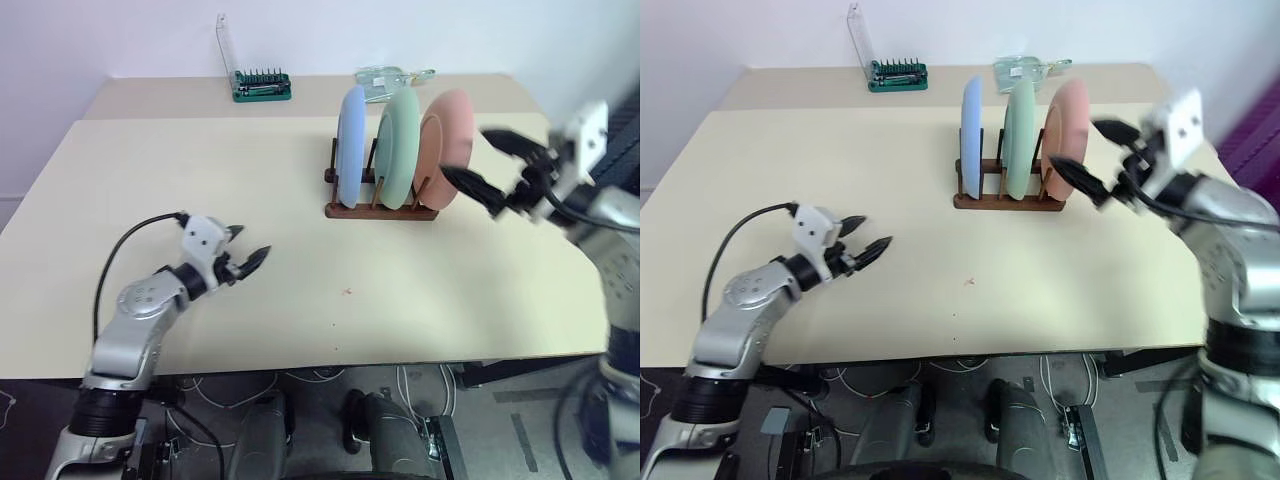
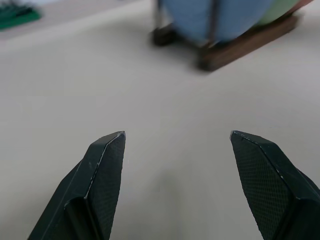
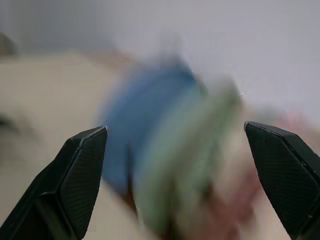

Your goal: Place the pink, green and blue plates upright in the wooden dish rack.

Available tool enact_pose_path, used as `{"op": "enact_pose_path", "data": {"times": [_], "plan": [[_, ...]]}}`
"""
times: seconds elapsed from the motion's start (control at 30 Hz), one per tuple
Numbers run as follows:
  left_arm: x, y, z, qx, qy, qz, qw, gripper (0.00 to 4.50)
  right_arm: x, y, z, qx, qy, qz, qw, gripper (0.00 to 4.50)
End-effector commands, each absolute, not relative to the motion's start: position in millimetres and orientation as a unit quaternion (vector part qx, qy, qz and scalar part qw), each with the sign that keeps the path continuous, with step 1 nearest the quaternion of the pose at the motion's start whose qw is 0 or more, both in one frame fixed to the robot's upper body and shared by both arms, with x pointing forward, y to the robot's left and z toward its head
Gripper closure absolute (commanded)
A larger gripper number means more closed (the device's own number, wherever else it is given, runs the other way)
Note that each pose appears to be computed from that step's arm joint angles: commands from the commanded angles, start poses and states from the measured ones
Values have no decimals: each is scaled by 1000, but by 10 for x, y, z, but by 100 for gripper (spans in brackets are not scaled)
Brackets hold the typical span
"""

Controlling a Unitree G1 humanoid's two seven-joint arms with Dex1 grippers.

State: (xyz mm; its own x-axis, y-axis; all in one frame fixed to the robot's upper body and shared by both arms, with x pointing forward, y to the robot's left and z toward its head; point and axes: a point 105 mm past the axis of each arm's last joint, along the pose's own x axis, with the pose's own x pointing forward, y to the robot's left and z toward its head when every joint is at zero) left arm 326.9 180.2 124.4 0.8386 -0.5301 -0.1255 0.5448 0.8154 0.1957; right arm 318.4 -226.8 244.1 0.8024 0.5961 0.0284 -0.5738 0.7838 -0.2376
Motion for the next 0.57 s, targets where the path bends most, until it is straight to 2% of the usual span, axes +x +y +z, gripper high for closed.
{"op": "enact_pose_path", "data": {"times": [0.03, 0.17, 0.57], "plan": [[3277, 1868, 1338, 126, 10, -277, 952, 105, 3023, -2312, 2390, -169, -40, 322, 931, 3], [3293, 1902, 1339, 129, 7, -272, 954, 105, 3146, -2418, 2074, -191, -4, 283, 940, 3], [3210, 1927, 1231, 135, 18, -237, 962, 105, 3352, -2488, 1570, -184, 21, 271, 945, 3]]}}
